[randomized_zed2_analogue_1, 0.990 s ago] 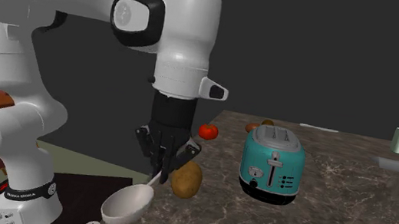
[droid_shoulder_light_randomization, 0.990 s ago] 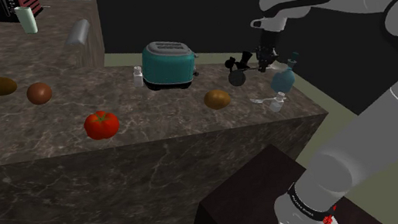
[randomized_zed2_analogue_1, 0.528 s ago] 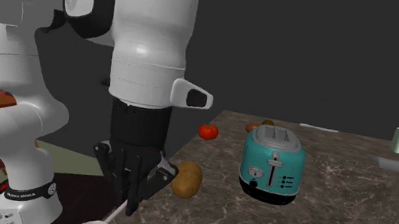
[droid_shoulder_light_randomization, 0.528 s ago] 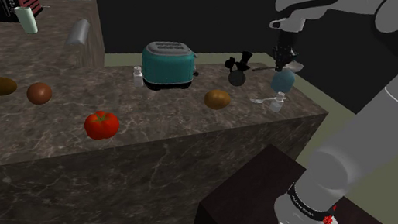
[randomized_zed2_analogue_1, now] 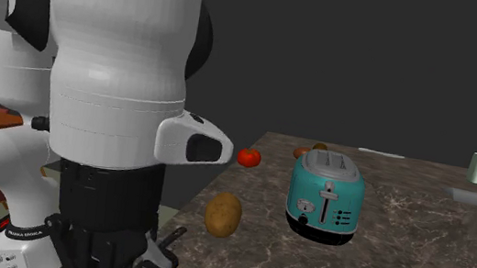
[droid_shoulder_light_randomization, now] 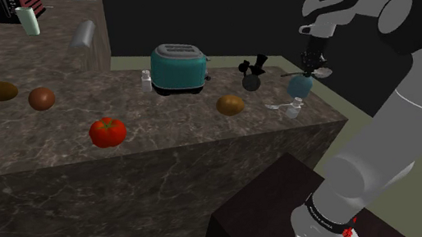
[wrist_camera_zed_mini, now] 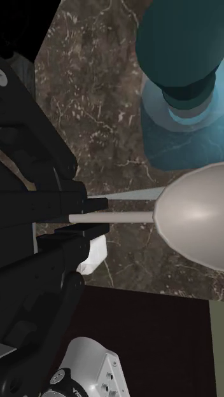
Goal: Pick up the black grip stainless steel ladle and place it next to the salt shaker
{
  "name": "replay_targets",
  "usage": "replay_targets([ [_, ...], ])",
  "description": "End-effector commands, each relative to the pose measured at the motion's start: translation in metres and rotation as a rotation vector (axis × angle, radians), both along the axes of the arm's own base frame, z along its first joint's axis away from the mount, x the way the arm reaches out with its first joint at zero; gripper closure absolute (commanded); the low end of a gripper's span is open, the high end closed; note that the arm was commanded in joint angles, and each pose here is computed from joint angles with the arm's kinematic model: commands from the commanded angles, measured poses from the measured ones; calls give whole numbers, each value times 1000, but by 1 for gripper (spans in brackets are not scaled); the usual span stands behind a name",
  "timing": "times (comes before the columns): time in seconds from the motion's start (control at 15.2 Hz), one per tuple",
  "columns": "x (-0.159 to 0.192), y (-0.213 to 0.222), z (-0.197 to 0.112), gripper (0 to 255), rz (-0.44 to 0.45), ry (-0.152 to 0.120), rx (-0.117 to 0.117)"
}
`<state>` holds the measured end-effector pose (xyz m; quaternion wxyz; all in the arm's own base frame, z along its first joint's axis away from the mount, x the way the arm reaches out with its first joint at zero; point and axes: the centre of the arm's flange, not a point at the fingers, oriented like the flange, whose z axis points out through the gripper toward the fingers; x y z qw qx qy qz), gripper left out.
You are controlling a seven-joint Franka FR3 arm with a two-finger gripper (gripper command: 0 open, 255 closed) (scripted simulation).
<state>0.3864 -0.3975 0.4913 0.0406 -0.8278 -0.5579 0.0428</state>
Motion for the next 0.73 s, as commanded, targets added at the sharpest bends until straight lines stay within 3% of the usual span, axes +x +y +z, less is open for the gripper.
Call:
replay_targets([
  [0.0, -1, -1, -10, 255, 1, 0, 0],
  [0.66, -1, -1, -62, 255, 1, 0, 0],
])
